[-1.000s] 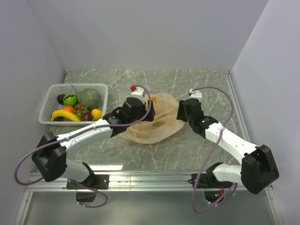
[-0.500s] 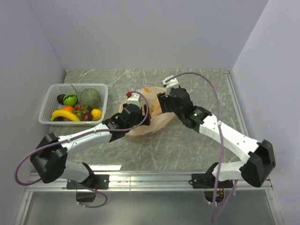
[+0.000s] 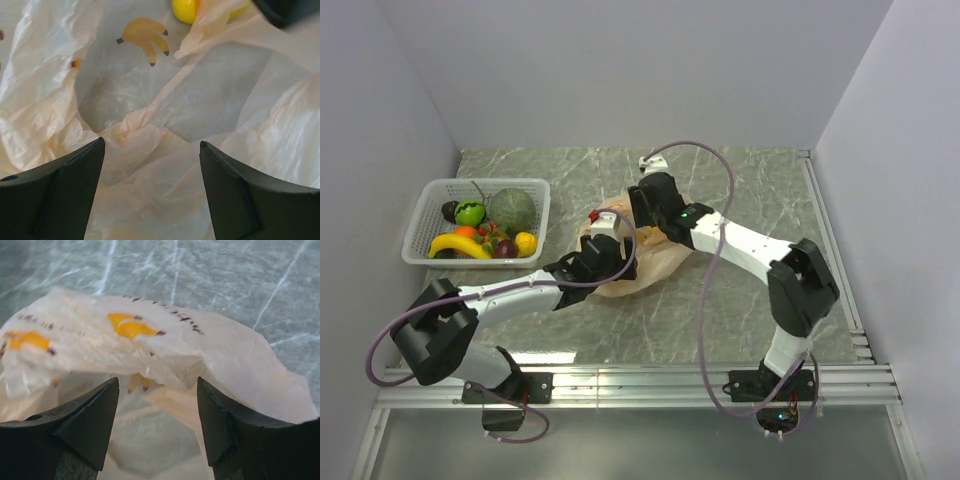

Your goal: Untie the knot of the plastic bag and take out the fruit

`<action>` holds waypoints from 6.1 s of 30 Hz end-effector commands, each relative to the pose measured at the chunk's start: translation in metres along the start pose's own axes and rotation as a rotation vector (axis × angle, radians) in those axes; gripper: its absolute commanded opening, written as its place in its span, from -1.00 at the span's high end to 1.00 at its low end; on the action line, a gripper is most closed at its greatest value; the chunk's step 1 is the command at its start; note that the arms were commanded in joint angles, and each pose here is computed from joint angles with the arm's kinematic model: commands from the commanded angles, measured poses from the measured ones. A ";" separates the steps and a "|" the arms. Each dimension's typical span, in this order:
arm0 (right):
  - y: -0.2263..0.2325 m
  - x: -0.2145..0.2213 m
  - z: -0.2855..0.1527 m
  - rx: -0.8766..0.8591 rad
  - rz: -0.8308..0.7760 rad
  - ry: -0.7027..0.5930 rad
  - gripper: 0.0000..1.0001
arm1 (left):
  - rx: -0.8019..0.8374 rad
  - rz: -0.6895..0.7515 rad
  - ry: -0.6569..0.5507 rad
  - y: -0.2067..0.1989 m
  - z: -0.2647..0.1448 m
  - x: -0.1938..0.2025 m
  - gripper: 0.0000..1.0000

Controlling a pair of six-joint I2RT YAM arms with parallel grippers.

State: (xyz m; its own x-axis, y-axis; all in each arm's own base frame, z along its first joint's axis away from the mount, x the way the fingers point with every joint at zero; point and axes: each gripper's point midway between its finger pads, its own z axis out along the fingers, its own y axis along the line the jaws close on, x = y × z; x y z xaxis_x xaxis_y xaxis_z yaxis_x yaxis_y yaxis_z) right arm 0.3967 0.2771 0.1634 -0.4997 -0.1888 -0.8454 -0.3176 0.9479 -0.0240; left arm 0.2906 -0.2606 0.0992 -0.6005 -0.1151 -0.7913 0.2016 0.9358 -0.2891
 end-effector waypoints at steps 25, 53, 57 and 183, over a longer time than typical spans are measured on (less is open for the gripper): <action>-0.146 0.026 0.076 0.347 0.210 0.078 1.00 | -0.061 0.048 0.097 0.021 0.008 0.037 -0.66; 0.029 0.117 0.011 -0.406 0.518 0.375 1.00 | 0.098 0.037 -0.076 -0.003 -0.018 -0.006 -0.69; 0.017 0.104 0.001 -0.340 0.450 0.284 0.81 | 0.130 0.060 -0.060 -0.012 -0.019 -0.008 -0.69; -0.062 0.214 -0.074 -0.046 0.654 0.084 1.00 | -0.094 -0.242 -0.056 -0.062 0.017 -0.077 0.38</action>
State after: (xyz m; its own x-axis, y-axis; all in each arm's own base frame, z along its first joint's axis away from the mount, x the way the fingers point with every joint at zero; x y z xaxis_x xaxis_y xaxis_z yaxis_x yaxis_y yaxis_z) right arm 0.2462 0.1652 0.0203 -0.6887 0.3857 -0.6140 0.0122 0.8529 0.5220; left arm 0.3232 -0.3241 0.1282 -0.6353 -0.3454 -0.6907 -0.0850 0.9202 -0.3820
